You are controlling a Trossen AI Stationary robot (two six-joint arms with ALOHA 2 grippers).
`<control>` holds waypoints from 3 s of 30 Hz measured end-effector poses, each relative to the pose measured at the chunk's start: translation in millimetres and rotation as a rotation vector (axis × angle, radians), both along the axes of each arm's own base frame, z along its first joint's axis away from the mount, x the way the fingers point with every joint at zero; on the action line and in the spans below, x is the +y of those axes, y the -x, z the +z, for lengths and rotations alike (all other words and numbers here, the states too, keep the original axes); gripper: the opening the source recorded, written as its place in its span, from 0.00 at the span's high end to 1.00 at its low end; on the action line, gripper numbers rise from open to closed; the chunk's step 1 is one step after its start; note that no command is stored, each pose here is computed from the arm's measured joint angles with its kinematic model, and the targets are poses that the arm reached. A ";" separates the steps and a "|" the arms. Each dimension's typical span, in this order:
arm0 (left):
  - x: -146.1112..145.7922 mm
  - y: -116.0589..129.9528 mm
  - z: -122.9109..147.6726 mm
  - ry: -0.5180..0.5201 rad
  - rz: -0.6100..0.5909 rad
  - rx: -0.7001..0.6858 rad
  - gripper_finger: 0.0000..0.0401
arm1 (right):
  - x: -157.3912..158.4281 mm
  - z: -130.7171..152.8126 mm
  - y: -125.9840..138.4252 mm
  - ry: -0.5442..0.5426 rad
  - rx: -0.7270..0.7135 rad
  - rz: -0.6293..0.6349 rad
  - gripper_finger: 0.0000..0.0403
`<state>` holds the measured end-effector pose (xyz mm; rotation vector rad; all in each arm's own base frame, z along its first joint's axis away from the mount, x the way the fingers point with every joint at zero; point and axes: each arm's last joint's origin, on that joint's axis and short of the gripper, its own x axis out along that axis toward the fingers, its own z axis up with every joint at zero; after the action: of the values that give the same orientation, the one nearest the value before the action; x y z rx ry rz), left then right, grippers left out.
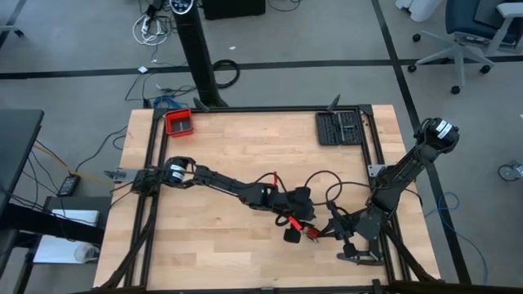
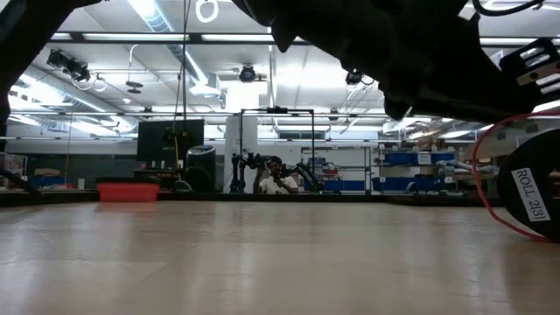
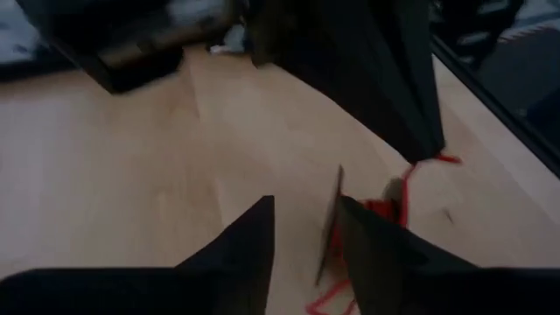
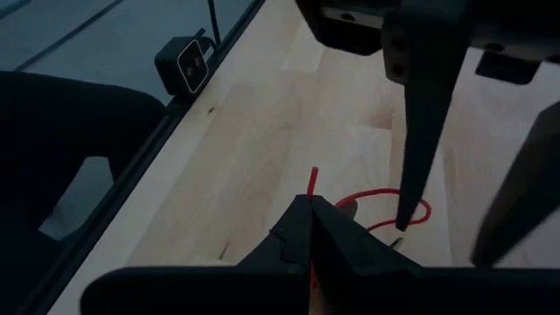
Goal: Coil cords
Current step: Coil the red wire onto the spool
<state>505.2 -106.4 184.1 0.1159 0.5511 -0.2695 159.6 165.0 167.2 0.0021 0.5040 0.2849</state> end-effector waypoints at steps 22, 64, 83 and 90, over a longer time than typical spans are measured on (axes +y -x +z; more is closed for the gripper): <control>-9.4 -3.5 -20.5 0.077 0.010 0.029 0.66 | 0.6 0.1 0.5 0.000 -0.002 0.001 0.99; -19.9 0.4 -32.6 0.082 0.054 0.096 1.00 | 6.8 -8.0 1.3 0.000 0.010 -0.013 0.72; -19.7 0.4 -33.0 0.099 0.069 0.100 1.00 | 10.6 -24.3 -7.9 0.051 0.010 -0.032 0.98; -18.4 0.1 -33.6 0.108 0.060 0.104 1.00 | 6.4 -17.0 2.7 0.074 0.035 -0.045 0.99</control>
<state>505.1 -124.8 150.5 -0.0189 0.6413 -0.2474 156.9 171.4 150.2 -0.0531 0.5484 0.2223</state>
